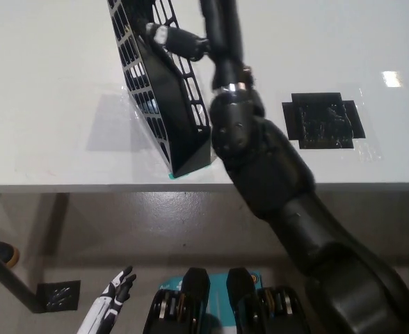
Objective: A notebook is kept standing on the table on the right hand side and a black shelf is kept on the left hand side and the robot uses its right hand to grab the notebook and places it in the shelf
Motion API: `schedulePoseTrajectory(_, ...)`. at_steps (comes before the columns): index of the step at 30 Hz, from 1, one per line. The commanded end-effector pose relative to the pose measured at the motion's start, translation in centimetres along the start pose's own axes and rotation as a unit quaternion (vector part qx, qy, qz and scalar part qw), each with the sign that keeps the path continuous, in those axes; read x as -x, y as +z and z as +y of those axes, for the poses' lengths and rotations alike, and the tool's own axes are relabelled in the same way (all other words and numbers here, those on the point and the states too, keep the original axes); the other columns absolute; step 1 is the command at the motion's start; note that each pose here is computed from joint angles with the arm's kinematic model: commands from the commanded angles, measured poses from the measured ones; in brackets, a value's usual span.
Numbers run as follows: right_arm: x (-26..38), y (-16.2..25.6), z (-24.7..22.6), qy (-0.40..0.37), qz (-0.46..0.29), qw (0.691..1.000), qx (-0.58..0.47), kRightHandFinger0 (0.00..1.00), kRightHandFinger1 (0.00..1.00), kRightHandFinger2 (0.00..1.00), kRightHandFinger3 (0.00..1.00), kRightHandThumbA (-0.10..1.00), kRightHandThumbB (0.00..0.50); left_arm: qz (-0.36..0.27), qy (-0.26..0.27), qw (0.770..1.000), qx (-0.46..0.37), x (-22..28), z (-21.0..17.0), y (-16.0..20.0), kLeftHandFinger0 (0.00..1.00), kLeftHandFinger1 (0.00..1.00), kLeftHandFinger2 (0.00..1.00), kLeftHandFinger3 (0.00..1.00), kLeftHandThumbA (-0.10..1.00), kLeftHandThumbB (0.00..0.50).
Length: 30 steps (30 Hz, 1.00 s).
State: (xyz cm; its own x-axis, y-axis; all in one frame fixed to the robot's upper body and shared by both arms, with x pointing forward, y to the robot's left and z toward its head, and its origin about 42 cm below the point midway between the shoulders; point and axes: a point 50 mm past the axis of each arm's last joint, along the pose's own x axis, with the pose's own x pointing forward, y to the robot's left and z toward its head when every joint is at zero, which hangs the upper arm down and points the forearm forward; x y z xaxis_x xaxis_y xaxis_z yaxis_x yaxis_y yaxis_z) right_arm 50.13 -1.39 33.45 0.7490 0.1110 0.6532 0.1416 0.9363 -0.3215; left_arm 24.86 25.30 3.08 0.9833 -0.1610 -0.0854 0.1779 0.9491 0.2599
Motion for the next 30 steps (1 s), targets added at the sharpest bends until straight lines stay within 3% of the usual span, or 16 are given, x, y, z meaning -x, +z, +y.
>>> schedulePoseTrajectory(1, 1.3, 9.7, -11.6, -0.034, -0.151, 0.988, -0.015, 1.0, 1.0, 1.0, 1.0, 1.0, 0.319, -0.024, 0.002, 1.0, -0.015, -0.6, 1.1, 1.2, 1.0, 1.0, 1.0, 1.0, 1.0, 0.181)
schedulePoseTrajectory(5, 6.5, 11.2, -15.7, -0.06, -0.203, 0.977, -0.029, 1.0, 1.0, 1.0, 1.0, 1.0, 0.284, -0.028, 0.006, 0.999, -0.016, -0.6, 1.1, 1.1, 1.0, 1.0, 1.0, 1.0, 1.0, 0.181)
schedulePoseTrajectory(8, 10.0, 11.8, -17.6, -0.049, -0.221, 0.973, -0.047, 1.0, 1.0, 1.0, 1.0, 1.0, 0.305, -0.025, 0.006, 0.999, -0.019, -0.9, 1.3, 1.3, 1.0, 1.0, 1.0, 1.0, 1.0, 0.186)
schedulePoseTrajectory(9, 12.5, 11.8, -18.5, -0.05, -0.228, 0.972, -0.041, 1.0, 1.0, 1.0, 1.0, 1.0, 0.263, -0.028, 0.007, 0.999, -0.02, -1.1, 1.4, 1.5, 1.0, 1.0, 1.0, 1.0, 1.0, 0.185)
schedulePoseTrajectory(14, 18.8, 11.8, -17.9, -0.034, -0.214, 0.973, -0.076, 1.0, 1.0, 1.0, 1.0, 1.0, 0.306, -0.033, 0.006, 0.999, -0.027, -1.7, 1.4, 1.8, 1.0, 1.0, 1.0, 1.0, 1.0, 0.181)
schedulePoseTrajectory(17, 21.9, 11.3, -16.6, -0.026, -0.179, 0.977, -0.112, 1.0, 1.0, 1.0, 1.0, 1.0, 0.343, -0.035, 0.008, 0.999, -0.025, -2.0, 1.4, 1.8, 1.0, 1.0, 1.0, 1.0, 1.0, 0.196)
schedulePoseTrajectory(19, 24.2, 8.7, -15.8, -0.017, -0.152, 0.983, -0.098, 1.0, 1.0, 1.0, 1.0, 1.0, 0.262, -0.028, 0.011, 0.999, -0.022, -1.8, 1.5, 1.7, 1.0, 1.0, 1.0, 1.0, 1.0, 0.205)
schedulePoseTrajectory(22, 26.4, 4.4, -15.3, -0.018, -0.077, 0.993, -0.083, 1.0, 1.0, 1.0, 1.0, 1.0, 0.224, -0.024, 0.012, 0.999, -0.021, -1.6, 1.5, 1.7, 1.0, 1.0, 1.0, 1.0, 1.0, 0.211)
schedulePoseTrajectory(28, 30.6, -3.3, -14.3, 0.016, 0.106, 0.991, -0.078, 1.0, 1.0, 1.0, 1.0, 1.0, 0.268, -0.043, 0.021, 0.999, -0.01, -2.5, 1.6, 2.2, 1.0, 1.0, 1.0, 1.0, 1.0, 0.195)
schedulePoseTrajectory(30, 32.2, -5.5, -13.8, 0.022, 0.156, 0.983, -0.094, 1.0, 1.0, 1.0, 1.0, 1.0, 0.325, -0.044, 0.023, 0.999, -0.006, -2.4, 1.5, 2.3, 1.0, 1.0, 1.0, 1.0, 1.0, 0.192)
